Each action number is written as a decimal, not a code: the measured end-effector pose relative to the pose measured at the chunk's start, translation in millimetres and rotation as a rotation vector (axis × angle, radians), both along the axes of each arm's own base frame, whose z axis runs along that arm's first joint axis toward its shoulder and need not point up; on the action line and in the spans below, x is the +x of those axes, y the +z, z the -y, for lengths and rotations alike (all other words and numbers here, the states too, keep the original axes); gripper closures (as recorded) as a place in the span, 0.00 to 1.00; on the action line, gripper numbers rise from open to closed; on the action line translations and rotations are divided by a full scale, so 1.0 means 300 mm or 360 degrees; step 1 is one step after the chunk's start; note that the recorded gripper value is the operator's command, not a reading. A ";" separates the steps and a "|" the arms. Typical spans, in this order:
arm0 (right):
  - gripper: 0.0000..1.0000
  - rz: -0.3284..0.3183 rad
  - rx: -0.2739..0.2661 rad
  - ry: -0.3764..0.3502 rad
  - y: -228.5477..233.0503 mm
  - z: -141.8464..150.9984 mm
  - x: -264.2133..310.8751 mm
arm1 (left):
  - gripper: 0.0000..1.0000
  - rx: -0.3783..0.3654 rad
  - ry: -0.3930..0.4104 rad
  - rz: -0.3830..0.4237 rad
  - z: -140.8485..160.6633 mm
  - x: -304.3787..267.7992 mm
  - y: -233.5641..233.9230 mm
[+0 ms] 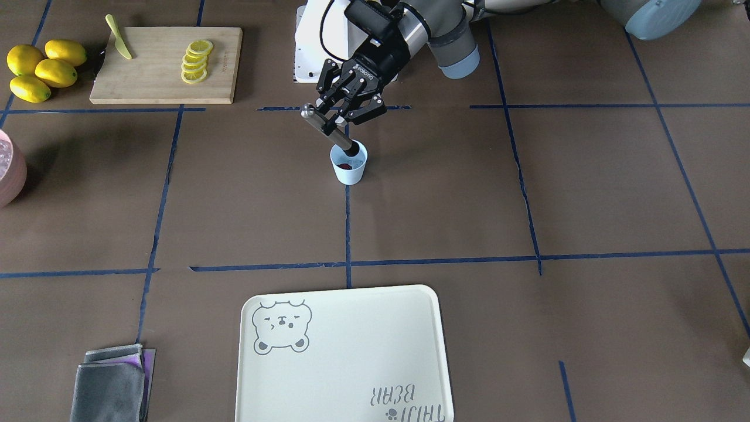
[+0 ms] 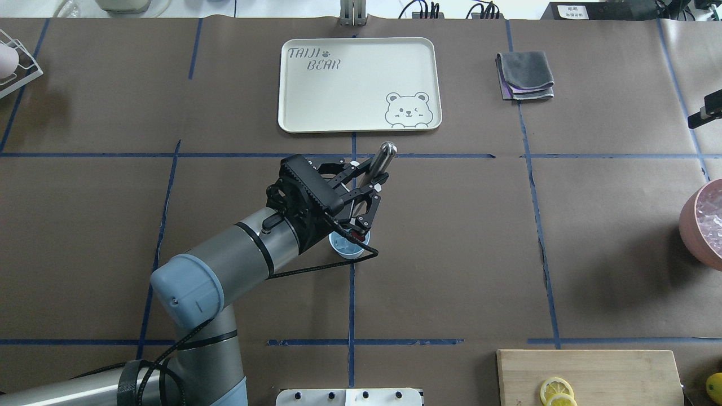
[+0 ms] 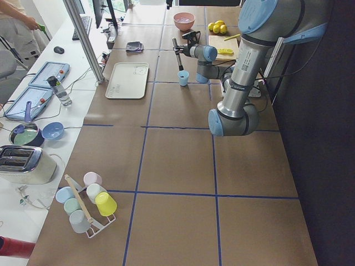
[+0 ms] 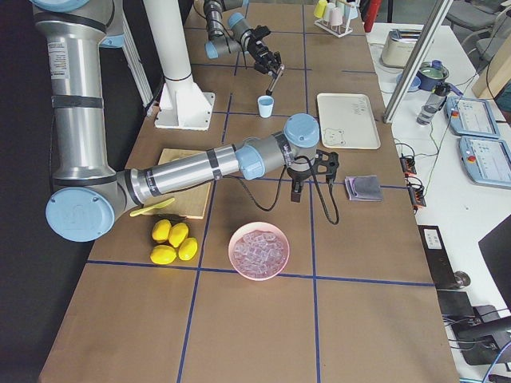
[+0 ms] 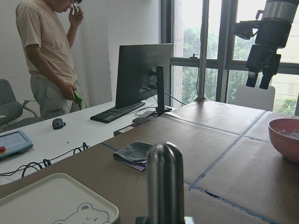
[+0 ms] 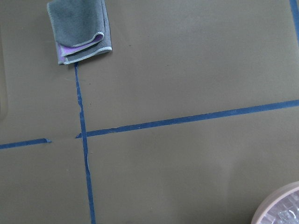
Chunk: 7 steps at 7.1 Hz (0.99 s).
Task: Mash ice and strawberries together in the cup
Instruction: 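Press the muddler down into the cup onto the ice and strawberry, then lift the muddler out of the cup and withdraw the left arm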
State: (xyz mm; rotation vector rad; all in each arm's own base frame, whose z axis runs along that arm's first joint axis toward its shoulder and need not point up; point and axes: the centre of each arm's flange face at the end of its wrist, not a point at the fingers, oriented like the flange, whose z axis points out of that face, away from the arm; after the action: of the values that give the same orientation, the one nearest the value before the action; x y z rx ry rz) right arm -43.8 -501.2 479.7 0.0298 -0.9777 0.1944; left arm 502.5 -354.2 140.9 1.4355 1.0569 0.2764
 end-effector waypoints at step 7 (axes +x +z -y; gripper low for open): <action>0.00 -0.0004 -0.0017 0.0006 0.018 -0.005 0.002 | 1.00 -0.0547 -0.0138 0.0899 0.439 -0.328 0.516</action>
State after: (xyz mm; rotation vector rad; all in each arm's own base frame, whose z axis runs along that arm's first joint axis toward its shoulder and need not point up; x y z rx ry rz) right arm -43.2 -499.6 485.0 0.0218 -0.9740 0.2030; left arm 404.0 -486.0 295.5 1.0031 0.5450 0.3887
